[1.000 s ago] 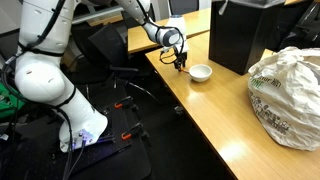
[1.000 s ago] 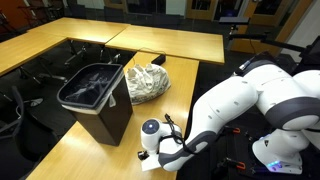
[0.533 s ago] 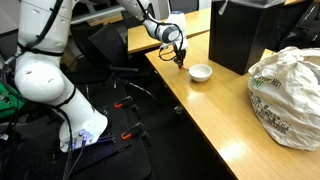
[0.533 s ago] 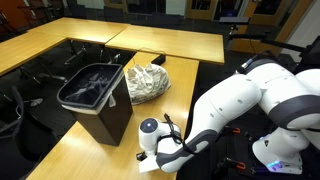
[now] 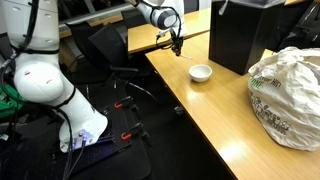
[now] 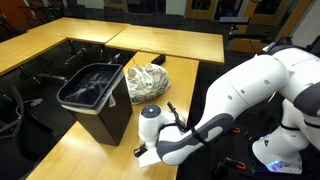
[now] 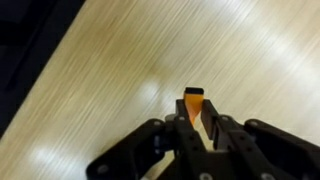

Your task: Pick the marker and put it in the bowl

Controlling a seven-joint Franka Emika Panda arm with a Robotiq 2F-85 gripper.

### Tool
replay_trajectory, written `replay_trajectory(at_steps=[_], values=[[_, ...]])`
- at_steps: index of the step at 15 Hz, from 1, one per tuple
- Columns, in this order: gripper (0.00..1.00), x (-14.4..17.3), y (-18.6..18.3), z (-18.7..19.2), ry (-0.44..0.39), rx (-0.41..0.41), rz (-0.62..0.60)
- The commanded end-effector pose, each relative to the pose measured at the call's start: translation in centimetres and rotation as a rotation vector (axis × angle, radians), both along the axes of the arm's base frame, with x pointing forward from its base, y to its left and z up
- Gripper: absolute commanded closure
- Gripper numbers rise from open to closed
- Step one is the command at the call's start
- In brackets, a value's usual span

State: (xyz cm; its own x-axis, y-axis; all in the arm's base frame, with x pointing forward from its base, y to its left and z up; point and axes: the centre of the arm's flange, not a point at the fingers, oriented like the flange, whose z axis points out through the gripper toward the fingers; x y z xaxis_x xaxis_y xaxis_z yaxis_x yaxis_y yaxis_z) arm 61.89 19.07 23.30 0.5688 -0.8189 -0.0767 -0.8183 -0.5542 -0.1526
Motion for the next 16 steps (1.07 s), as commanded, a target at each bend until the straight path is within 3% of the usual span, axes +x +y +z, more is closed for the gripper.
replay_trajectory(at_steps=[1, 5, 8, 15, 16], values=[[0.95, -0.7, -3.9, 2.0, -0.006, -0.069, -0.009], [0.95, 0.0, -9.6, 0.9, -0.045, -0.258, -0.061], [0.95, 0.0, -12.3, -0.3, -0.053, -0.344, -0.096], [0.95, 0.7, -11.2, -3.0, -0.165, -0.432, -0.123], [0.54, 0.6, -10.8, -3.1, -0.168, -0.447, -0.124]])
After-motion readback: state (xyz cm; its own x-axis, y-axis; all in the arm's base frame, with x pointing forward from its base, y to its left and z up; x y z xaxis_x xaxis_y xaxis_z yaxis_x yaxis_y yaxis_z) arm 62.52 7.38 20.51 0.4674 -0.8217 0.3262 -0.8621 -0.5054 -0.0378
